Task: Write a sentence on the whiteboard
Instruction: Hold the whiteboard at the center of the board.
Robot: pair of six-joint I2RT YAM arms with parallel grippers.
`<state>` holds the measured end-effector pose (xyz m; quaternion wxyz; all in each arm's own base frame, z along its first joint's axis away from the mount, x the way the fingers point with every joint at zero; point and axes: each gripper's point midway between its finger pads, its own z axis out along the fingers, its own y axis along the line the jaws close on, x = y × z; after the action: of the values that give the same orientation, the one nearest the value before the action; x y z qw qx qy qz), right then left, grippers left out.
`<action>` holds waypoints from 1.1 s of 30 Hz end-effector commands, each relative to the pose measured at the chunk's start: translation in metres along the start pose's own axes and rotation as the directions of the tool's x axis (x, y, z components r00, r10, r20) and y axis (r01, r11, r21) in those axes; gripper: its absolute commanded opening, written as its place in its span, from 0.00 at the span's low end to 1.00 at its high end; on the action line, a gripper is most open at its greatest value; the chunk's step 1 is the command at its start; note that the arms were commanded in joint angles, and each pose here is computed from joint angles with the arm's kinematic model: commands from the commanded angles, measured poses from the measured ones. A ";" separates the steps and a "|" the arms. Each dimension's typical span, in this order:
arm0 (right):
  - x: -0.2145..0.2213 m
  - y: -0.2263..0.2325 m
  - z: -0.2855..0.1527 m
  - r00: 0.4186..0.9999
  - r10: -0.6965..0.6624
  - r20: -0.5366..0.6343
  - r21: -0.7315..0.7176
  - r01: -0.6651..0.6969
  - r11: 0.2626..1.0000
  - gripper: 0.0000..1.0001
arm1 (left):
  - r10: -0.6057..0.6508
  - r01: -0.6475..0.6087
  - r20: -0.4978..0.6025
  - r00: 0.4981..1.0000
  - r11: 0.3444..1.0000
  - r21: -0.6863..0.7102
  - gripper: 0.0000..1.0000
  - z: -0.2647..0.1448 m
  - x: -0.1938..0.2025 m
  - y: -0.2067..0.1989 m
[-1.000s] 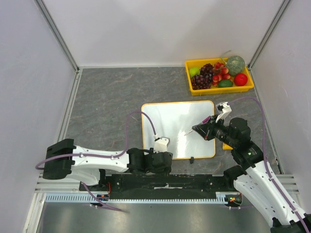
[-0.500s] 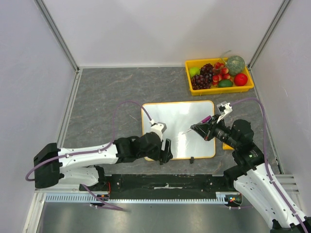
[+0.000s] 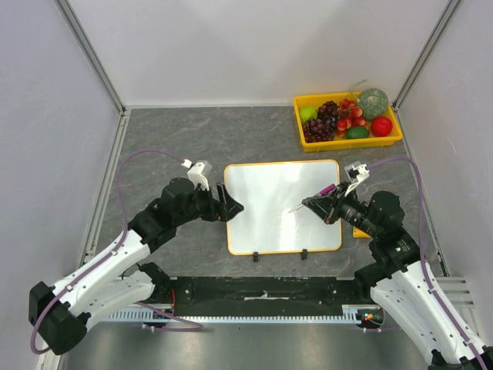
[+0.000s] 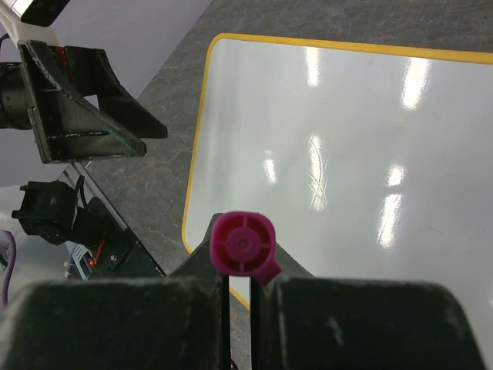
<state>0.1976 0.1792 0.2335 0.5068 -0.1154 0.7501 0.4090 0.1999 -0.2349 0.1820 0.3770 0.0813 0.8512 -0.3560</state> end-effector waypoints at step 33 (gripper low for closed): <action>-0.011 0.000 0.000 0.998 -0.056 0.001 0.014 0.056 0.998 0.00 | -0.025 0.020 0.008 1.000 0.930 0.366 0.82 0.043 0.013 0.032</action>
<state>0.1999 0.1785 0.2205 0.4931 -0.1226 0.7655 0.3947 0.2285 -0.2334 0.1209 0.3230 0.0891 0.8109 -0.4797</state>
